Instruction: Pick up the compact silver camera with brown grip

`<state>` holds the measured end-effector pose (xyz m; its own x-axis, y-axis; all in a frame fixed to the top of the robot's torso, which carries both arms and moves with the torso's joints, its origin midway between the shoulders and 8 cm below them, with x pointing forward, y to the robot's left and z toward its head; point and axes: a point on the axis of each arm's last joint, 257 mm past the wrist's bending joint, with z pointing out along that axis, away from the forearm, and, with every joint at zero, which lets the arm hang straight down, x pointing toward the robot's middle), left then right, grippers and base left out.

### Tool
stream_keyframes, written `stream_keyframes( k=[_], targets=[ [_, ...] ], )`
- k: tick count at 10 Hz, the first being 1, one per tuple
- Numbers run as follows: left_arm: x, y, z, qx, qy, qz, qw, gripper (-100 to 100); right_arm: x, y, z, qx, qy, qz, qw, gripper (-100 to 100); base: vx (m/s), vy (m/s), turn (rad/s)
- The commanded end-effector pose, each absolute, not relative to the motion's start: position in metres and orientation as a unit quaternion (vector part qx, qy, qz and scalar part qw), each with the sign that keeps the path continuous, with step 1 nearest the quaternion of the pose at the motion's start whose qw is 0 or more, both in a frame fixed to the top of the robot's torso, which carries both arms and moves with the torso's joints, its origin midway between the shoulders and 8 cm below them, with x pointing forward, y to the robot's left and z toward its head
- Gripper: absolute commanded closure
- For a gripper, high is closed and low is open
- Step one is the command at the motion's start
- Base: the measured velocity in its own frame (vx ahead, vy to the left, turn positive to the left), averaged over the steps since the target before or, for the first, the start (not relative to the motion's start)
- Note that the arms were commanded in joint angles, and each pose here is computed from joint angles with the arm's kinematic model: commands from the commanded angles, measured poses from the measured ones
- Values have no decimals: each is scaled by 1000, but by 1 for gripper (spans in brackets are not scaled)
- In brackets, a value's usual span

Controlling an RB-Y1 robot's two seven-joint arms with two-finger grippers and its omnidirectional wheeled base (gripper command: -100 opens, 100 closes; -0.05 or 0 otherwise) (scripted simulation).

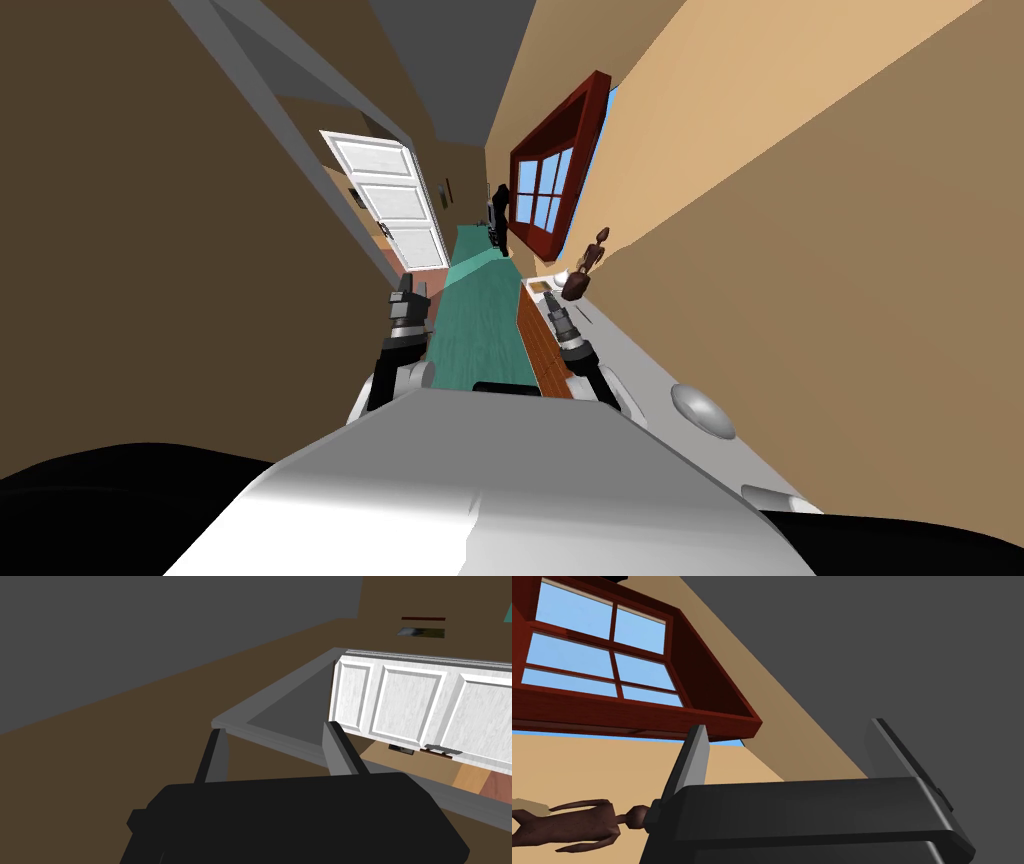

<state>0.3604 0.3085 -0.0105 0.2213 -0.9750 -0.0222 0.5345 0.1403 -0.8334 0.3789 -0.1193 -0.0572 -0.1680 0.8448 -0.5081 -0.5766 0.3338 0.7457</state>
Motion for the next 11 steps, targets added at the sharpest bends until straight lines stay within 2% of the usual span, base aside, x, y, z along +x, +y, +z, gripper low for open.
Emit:
stream_keyframes(
  k=[1, 11],
  targets=[
    [360, 309, -10, -364, 303, -546, 692, 0, 376, -99, -79, 94, 552, 547, 623, -100, 42, 34, -1],
    [360, 309, -10, -364, 303, -546, 692, 0, 352, -62, -184, -74, 674, 455, 577, -100, 35, 22, -2]
  ],
)
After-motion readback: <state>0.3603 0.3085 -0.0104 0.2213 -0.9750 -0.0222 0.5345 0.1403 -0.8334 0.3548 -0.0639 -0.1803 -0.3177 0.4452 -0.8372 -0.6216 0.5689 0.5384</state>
